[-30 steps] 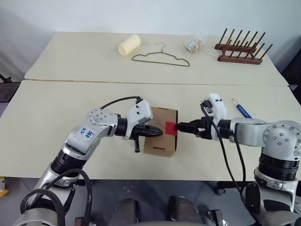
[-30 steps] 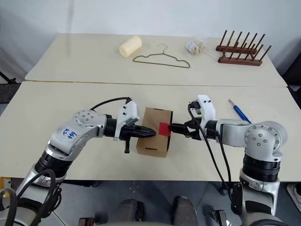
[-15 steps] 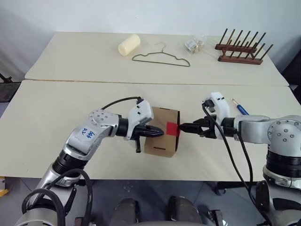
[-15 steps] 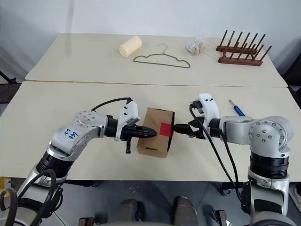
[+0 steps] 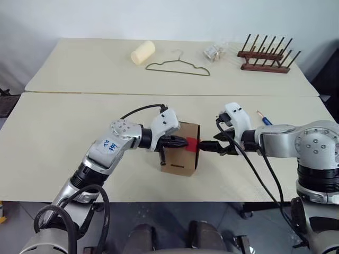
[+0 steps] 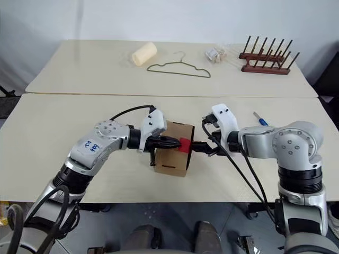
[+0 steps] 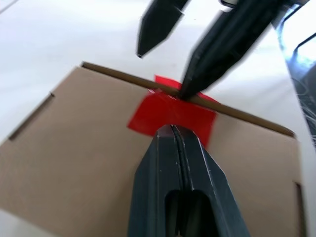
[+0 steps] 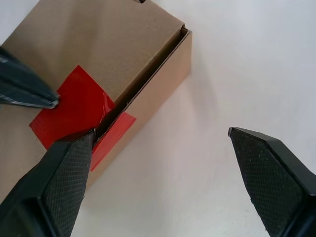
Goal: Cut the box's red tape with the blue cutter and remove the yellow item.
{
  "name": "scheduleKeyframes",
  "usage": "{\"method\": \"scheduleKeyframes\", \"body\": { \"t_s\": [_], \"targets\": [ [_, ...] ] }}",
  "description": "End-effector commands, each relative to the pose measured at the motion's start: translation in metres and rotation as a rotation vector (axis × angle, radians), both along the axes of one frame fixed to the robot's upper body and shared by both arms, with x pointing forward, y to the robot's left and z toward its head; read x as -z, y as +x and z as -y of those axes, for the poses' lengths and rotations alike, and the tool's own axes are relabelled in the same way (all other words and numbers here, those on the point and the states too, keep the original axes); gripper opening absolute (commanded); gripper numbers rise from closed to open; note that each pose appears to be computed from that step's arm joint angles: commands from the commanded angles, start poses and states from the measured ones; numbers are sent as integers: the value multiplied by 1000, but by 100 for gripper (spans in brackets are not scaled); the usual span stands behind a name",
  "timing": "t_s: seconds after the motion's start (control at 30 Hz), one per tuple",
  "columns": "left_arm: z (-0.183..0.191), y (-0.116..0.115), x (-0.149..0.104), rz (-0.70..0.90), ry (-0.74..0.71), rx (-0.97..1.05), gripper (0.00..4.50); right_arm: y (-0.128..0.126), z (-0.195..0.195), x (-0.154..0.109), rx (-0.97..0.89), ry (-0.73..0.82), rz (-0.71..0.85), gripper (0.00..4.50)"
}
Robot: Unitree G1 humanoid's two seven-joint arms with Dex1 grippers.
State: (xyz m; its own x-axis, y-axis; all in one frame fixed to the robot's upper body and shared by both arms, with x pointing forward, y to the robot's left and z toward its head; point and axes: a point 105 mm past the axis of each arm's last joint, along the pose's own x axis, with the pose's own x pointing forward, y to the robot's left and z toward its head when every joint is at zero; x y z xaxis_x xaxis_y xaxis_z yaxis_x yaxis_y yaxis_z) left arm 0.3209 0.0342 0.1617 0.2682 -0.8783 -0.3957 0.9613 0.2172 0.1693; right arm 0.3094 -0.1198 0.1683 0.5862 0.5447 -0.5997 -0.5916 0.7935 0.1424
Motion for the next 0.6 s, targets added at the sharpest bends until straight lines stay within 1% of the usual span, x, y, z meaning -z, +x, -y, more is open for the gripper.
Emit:
{"method": "scheduleKeyframes", "body": {
  "t_s": [0.03, 0.17, 0.27, 0.4, 0.6],
  "targets": [
    [-7, 5, 30, -55, 90, -77, 0, -15, -10, 20, -70, -45, -69, 448],
    [-9, -1, 38, -93, 102, -74, 0, -15, 0, 25, -40, -87, -74, 448],
    [-12, -6, 40, -119, 111, -68, 0, -11, 17, 27, 17, -118, -85, 448],
    [-13, -9, 40, -137, 109, -60, 0, -8, 32, 28, 55, -151, -102, 448],
    [-12, -10, 38, -152, 89, -64, 0, -8, 42, 32, 66, -182, -123, 448]
  ]
}}
